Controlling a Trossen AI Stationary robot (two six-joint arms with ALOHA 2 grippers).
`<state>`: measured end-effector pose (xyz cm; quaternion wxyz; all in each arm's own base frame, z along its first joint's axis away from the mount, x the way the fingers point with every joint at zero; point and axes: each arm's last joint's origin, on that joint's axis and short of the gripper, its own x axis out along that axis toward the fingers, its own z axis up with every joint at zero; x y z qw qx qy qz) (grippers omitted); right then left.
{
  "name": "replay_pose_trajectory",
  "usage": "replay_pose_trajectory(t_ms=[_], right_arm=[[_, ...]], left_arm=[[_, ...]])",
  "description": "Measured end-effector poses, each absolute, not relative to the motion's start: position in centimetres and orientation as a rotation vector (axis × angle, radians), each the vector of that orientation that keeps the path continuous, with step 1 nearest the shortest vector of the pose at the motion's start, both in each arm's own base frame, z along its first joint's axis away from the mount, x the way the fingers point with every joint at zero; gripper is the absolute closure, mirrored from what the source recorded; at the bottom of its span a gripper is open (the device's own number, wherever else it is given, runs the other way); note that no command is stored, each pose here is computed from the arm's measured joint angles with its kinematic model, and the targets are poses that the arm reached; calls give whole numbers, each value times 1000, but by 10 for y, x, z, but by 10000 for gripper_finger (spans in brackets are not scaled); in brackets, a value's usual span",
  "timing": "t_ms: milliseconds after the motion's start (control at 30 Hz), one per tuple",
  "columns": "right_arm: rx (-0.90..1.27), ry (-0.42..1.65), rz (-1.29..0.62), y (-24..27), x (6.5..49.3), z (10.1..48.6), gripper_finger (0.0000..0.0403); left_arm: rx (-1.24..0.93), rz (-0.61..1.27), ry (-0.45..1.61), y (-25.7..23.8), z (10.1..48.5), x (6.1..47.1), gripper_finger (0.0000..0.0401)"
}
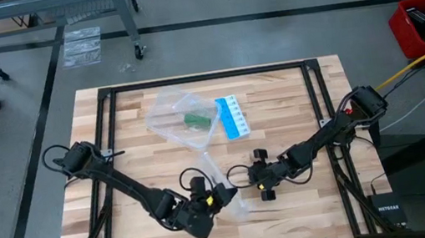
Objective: Roll bandage
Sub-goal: Close the transparent bin
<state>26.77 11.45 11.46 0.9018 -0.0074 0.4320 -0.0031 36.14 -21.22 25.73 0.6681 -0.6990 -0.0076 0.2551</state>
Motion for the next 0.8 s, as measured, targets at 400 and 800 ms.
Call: replay_pose_trajectory(t_ms=[400,800], right_arm=[[-14,890,-6,115,268,115,260],[-12,885,-5,115,268,115,260]], left_arm=[[-1683,648,-43,-206,251,360,303],[-1615,651,-17,-206,251,360,353]])
